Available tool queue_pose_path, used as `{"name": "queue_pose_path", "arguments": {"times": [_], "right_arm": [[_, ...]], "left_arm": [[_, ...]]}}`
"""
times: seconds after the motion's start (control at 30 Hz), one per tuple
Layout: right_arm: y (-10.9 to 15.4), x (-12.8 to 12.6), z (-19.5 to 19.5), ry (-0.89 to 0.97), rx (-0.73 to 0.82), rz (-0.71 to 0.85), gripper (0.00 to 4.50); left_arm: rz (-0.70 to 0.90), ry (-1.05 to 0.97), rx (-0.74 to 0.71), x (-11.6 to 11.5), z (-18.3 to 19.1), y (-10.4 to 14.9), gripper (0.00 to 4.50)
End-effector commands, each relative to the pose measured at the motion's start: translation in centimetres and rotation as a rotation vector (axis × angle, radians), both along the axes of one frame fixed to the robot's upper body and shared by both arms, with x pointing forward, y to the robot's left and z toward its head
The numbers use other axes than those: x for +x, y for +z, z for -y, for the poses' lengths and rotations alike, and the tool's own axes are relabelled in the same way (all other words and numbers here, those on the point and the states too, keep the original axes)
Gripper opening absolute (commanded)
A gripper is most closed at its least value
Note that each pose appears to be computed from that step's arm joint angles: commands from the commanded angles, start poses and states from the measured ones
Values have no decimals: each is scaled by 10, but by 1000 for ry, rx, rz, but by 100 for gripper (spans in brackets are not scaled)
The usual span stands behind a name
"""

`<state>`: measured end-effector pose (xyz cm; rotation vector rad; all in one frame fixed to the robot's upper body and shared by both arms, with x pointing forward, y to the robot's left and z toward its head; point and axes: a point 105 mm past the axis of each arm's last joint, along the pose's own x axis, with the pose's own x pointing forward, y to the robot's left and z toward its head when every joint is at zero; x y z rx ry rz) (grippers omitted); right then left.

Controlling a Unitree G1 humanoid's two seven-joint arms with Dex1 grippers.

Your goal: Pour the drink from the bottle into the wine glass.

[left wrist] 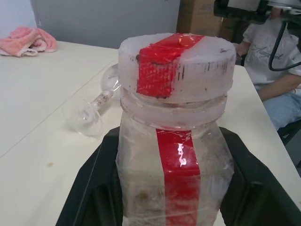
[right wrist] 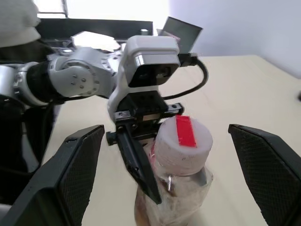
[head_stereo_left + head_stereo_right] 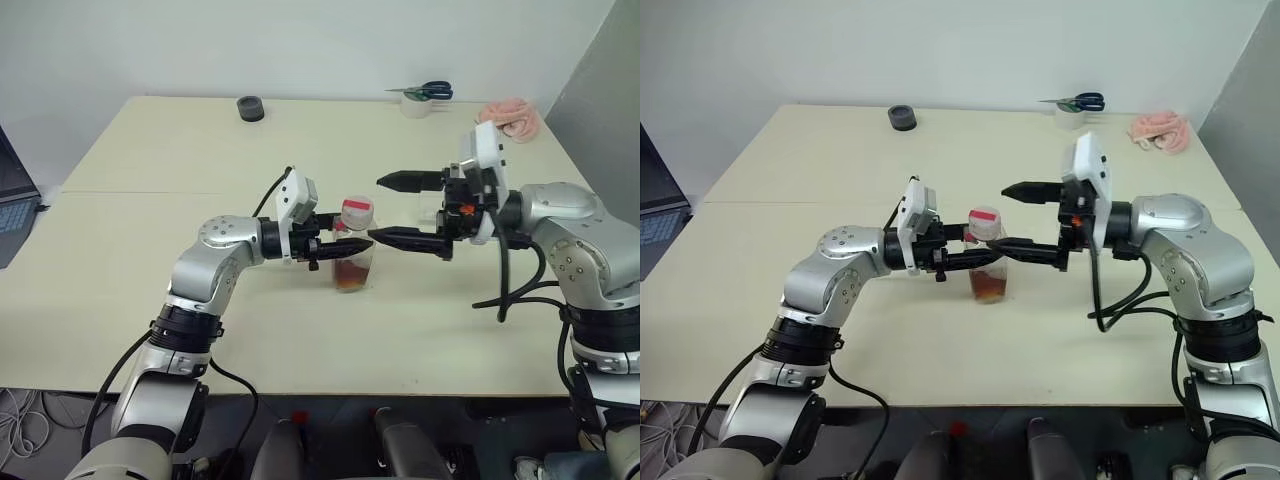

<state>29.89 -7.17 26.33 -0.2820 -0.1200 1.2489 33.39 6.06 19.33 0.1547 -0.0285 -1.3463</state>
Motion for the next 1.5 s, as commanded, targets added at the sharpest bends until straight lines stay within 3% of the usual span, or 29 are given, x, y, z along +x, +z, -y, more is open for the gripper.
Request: {"name": "queue_pose_path", "arguments": {"times": [0.03, 0.23, 0.67, 1.0, 1.5], "right_arm": [[12, 1, -9, -143, 27, 45, 450], [10, -6, -24, -185, 69, 11, 450], [-7, 12, -37, -258, 55, -27, 450], [-4, 26, -34, -296, 80, -19, 450], [-13, 9, -23, -185, 44, -32, 450]], "left_arm": [[65, -23, -20, -2, 4, 15, 207], [65, -26, -23, -2, 5, 14, 206], [73, -20, -27, -3, 3, 15, 205], [72, -6, -28, -2, 2, 14, 205], [75, -5, -13, -2, 2, 12, 200]]}}
